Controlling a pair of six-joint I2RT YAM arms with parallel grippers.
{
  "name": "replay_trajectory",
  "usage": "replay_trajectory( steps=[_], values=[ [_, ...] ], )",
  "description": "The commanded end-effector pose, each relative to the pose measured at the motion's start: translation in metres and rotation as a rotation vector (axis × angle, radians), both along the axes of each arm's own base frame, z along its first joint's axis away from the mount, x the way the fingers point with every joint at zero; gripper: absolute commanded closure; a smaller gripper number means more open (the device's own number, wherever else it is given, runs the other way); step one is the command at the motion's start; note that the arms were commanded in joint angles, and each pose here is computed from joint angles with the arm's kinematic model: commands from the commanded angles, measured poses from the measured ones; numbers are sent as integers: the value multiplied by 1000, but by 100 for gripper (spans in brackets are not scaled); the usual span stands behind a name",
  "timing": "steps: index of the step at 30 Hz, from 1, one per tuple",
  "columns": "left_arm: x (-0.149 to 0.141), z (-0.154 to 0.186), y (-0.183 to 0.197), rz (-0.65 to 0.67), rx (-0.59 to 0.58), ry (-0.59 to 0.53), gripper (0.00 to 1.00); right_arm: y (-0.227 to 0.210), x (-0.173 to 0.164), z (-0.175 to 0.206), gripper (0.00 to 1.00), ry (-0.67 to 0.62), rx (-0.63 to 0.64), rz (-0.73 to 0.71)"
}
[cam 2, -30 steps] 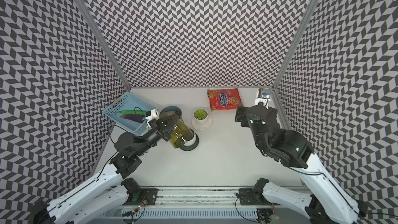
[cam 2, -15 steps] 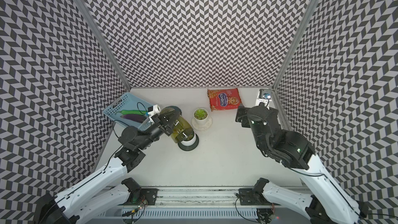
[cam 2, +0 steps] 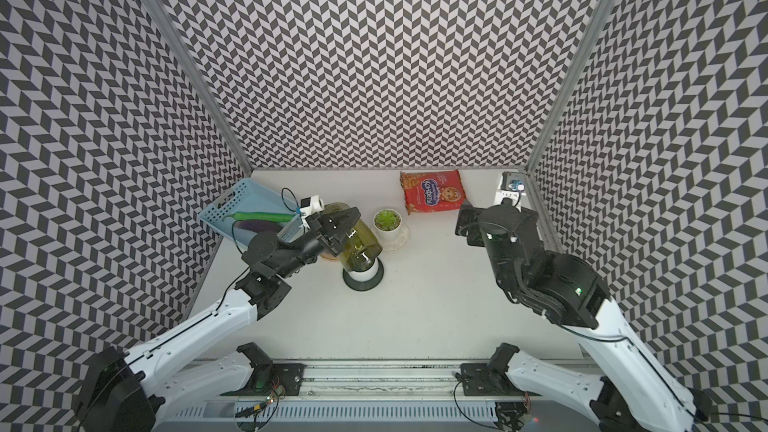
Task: Water the succulent around the soil edge
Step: Water the soil of the potted plant with water.
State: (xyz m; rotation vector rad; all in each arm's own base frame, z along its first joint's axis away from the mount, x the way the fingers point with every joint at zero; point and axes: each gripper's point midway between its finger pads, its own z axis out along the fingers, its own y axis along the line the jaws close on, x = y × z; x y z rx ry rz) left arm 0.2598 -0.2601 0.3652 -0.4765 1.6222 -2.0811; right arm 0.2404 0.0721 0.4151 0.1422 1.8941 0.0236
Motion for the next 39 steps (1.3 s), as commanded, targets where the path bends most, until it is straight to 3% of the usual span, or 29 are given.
replay_trajectory(
  steps=[1,13,39],
  values=[
    [-15,43,0,-47,-68,-137,100,-5,-1,6,0,-29,27,-22],
    [-26,42,-14,-125,-66,-126,100,-5,-2,5,0,-30,28,-22],
    [-47,37,-8,-119,-92,-60,100,-9,-6,6,0,-37,53,-19]
  ],
)
